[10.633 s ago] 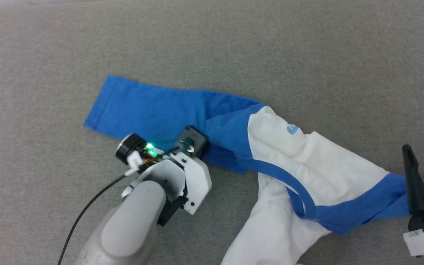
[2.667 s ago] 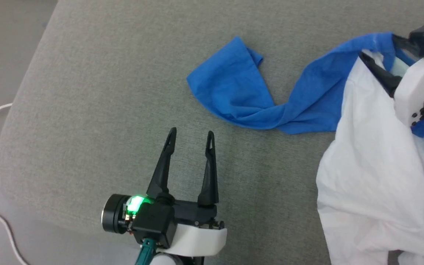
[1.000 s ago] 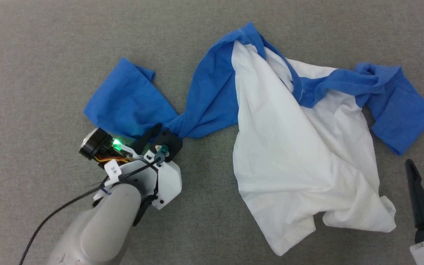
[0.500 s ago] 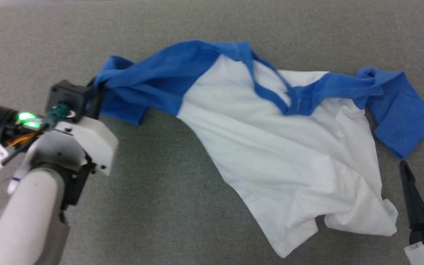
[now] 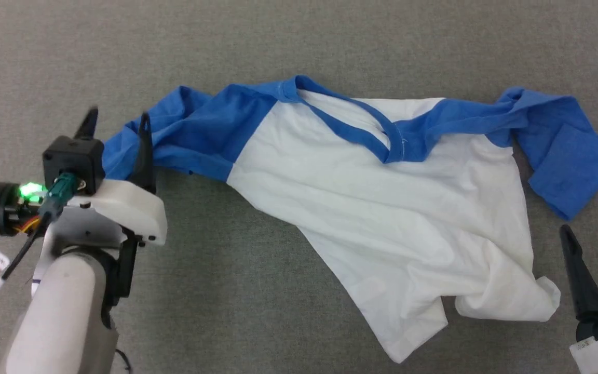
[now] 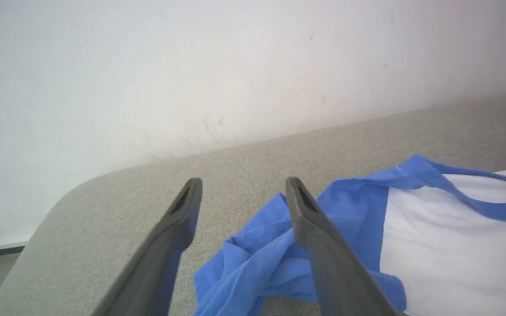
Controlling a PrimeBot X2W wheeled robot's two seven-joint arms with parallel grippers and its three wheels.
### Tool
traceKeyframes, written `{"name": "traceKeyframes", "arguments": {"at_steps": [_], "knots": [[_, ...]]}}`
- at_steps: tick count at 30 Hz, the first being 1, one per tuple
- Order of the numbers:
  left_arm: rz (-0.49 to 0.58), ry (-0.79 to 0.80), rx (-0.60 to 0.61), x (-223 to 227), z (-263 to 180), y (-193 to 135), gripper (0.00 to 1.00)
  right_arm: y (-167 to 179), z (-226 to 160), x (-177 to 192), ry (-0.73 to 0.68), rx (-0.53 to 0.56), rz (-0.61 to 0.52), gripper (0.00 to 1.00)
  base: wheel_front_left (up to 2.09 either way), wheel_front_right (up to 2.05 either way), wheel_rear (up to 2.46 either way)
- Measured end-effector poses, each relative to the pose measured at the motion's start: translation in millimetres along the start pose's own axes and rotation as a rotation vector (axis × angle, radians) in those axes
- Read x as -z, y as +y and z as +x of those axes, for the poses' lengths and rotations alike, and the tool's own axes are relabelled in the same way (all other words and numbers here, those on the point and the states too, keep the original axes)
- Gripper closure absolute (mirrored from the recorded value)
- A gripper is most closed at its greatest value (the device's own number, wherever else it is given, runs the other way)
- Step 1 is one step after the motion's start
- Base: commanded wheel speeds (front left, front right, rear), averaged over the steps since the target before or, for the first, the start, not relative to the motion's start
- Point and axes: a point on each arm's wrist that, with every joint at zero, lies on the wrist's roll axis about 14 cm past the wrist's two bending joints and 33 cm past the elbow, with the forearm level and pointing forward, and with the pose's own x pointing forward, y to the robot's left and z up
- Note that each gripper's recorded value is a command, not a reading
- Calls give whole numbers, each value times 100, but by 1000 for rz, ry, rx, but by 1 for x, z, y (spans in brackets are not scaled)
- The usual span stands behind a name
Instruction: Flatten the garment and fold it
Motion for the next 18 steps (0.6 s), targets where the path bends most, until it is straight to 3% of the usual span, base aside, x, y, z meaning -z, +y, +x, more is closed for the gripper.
{"name": "traceKeyframes", "arguments": {"at_steps": [3, 7, 14, 18], "knots": [[9, -229, -5, -60, -15, -10, 0, 3, -1, -5, -16, -10, 3, 0, 0, 0, 0], [-21, -340, 153, -98, -49, -69, 0, 10, -3, -9, -32, -22, 13, 0, 0, 0, 0], [73, -187, 417, -56, -83, -156, 0, 17, -6, -18, -54, -39, 16, 0, 0, 0, 0], [138, 32, 592, 8, -102, -203, 0, 16, -7, -17, -46, -33, 12, 0, 0, 0, 0]]}}
